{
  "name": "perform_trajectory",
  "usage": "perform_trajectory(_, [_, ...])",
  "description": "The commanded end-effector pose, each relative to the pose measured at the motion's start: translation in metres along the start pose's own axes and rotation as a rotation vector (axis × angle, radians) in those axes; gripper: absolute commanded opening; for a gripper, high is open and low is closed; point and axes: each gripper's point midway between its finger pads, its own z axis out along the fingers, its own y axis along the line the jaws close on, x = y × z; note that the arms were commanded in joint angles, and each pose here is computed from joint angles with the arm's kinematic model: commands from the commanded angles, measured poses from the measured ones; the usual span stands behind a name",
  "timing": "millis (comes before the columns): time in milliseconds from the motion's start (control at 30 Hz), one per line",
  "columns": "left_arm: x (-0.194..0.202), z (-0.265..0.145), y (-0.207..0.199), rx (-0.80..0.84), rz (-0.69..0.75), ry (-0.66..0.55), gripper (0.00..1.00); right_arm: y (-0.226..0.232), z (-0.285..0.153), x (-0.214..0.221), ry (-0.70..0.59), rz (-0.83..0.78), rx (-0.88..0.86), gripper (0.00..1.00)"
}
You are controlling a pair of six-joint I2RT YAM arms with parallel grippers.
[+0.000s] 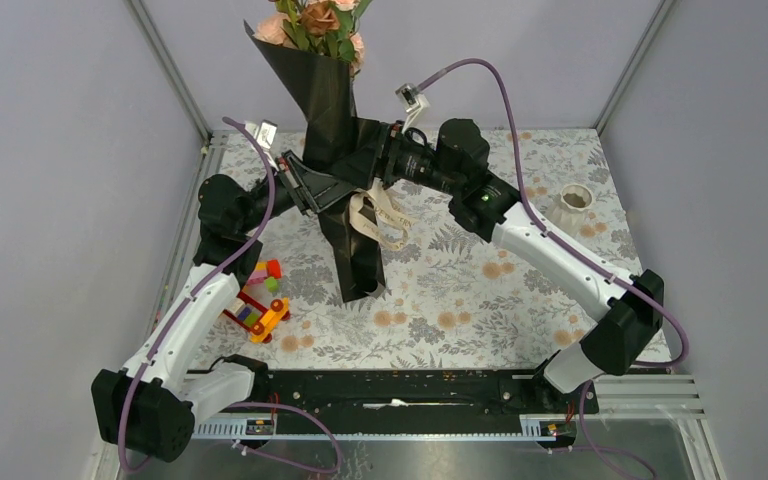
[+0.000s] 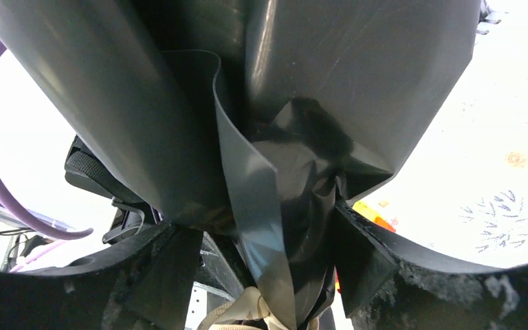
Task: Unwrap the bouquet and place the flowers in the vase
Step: Place the fake flower at the center of the board.
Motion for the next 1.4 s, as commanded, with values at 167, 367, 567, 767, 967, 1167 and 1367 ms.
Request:
perform_trajectory(167, [0.002,-0.003,-0.046,0.185,0.172,0.046,0.22,0.022,0.005,-0.006,-0.013,-0.018,-0.078,0.47])
perform_trajectory(367, [0.003,0.001,-0.026,0.091,0.140,0.057,0.27,0.025,-0.005,-0.006,-0.032,-0.047,-0.090,0.27])
perform_trajectory(567, [0.005,0.001,-0.009,0.013,0.152,0.070,0.39,0.019,-0.015,-0.010,-0.076,-0.100,-0.039,0.14])
perform_trajectory(767, [0.010,-0.003,-0.001,-0.037,0.189,0.095,0.85,0.004,-0.026,-0.017,-0.123,-0.169,0.053,0.00])
perform_trajectory(967, [0.017,-0.019,0.006,-0.138,0.272,0.149,0.99,-0.020,-0.044,-0.025,-0.129,-0.278,0.234,0.00])
perform_trajectory(1167, [0.008,-0.063,0.046,-0.381,0.340,0.148,0.99,-0.047,-0.074,-0.023,-0.058,-0.360,0.440,0.00])
perform_trajectory(1367, [-0.017,-0.122,0.104,-0.728,0.356,0.066,0.99,-0.064,-0.093,0.004,0.067,-0.326,0.602,0.00])
